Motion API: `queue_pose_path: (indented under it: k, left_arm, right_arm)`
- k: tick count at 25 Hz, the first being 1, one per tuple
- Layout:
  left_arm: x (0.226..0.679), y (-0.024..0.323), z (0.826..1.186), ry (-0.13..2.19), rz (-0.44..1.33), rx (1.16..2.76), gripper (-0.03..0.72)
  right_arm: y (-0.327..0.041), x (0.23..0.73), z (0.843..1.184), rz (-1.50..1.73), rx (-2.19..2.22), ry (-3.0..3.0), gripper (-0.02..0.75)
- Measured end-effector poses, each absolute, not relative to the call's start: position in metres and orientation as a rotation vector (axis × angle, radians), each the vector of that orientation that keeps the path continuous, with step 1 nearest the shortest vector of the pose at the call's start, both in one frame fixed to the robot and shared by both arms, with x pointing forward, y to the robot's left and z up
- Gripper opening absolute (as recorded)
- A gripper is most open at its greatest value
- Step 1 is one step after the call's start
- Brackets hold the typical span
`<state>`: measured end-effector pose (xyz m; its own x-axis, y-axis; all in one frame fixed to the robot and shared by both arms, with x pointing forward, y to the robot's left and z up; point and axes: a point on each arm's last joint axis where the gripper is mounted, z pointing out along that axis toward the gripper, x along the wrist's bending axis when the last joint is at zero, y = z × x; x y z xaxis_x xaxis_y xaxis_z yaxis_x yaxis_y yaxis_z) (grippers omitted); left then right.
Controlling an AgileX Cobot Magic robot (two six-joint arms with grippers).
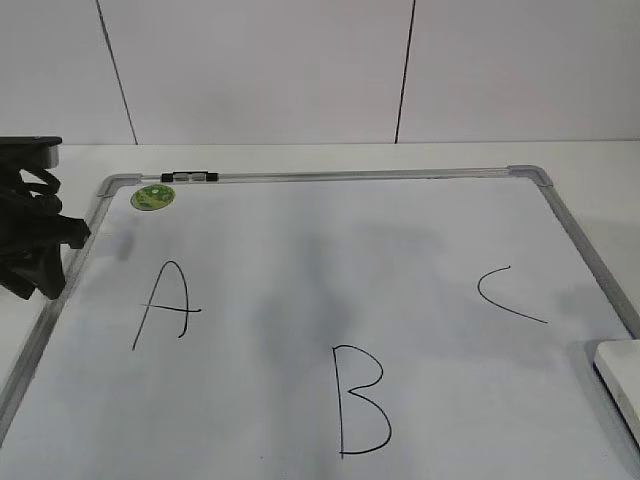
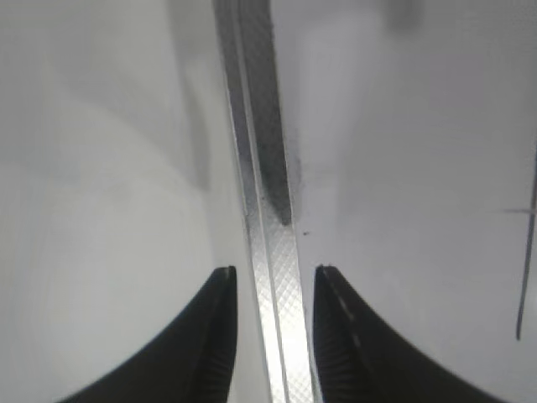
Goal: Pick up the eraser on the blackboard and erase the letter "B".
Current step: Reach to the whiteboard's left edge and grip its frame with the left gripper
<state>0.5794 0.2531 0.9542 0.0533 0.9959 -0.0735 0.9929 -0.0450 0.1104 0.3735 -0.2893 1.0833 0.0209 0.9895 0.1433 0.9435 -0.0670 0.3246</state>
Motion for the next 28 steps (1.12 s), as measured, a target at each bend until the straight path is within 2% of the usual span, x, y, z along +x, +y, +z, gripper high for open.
queue_pose_path:
  k: [9, 21, 28]
  left_arm:
    - [0.587, 0.252, 0.933, 2.087, 0.022, 2.189, 0.237]
    - [0.592, 0.253, 0.933, 2.067, 0.069, 2.162, 0.206]
    - [0.593, 0.268, 0.933, 2.119, 0.063, 2.103, 0.205]
  right_arm:
    - [-0.289, 0.373, 1.083, 0.503, 2.148, 2.040, 0.551]
    - [-0.289, 0.373, 1.083, 0.502, 2.141, 2.046, 0.551]
    - [-0.289, 0.373, 1.083, 0.503, 2.148, 2.040, 0.551]
